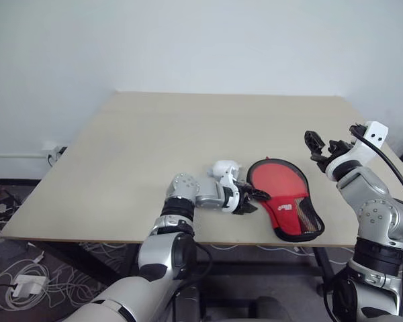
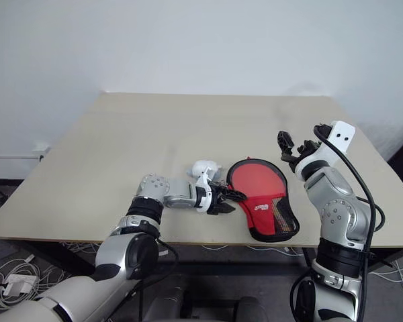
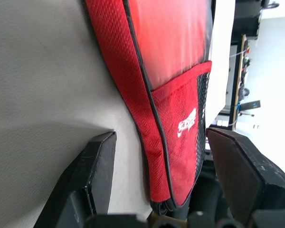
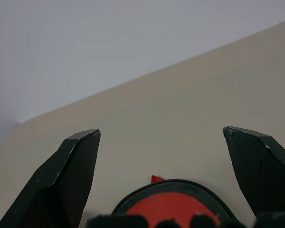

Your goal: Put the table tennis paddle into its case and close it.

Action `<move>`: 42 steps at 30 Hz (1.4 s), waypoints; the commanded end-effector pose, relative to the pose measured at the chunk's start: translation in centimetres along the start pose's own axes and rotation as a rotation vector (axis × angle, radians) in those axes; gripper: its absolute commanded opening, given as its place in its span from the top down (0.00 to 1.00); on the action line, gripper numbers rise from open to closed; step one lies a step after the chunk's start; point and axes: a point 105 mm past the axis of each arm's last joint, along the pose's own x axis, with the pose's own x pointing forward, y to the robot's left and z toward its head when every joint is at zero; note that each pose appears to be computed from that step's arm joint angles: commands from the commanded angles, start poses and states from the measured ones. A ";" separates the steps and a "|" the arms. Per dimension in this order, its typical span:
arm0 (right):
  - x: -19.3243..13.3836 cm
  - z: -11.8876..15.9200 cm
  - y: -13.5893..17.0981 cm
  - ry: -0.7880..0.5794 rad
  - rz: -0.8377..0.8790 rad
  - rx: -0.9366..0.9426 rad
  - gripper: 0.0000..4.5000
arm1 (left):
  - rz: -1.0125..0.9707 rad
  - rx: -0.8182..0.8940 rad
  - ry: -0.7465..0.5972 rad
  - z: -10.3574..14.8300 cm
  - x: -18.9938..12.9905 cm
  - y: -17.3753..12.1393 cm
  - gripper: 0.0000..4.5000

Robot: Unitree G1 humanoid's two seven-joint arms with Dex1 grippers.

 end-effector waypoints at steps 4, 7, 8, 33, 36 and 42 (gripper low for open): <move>0.0 1.5 1.1 -0.060 0.031 -0.020 0.00 | -0.112 0.065 0.172 -6.2 6.2 -5.9 0.28; 0.2 1.4 1.4 -0.057 0.038 -0.021 0.00 | -0.151 0.079 0.178 -6.2 6.2 -7.0 0.28; 0.2 1.4 1.4 -0.056 0.040 -0.021 0.00 | -0.154 0.079 0.176 -6.2 6.3 -7.3 0.28; 0.4 1.5 1.6 -0.077 0.049 -0.003 0.00 | -0.229 0.102 0.207 -6.9 6.6 -10.0 0.28; 0.3 1.4 1.5 -0.077 0.043 0.001 0.00 | -0.213 0.105 0.224 -7.5 7.0 -9.8 0.32; 0.3 1.6 1.2 -0.084 0.034 0.005 0.00 | -0.220 0.100 0.225 -7.8 7.2 -9.6 0.70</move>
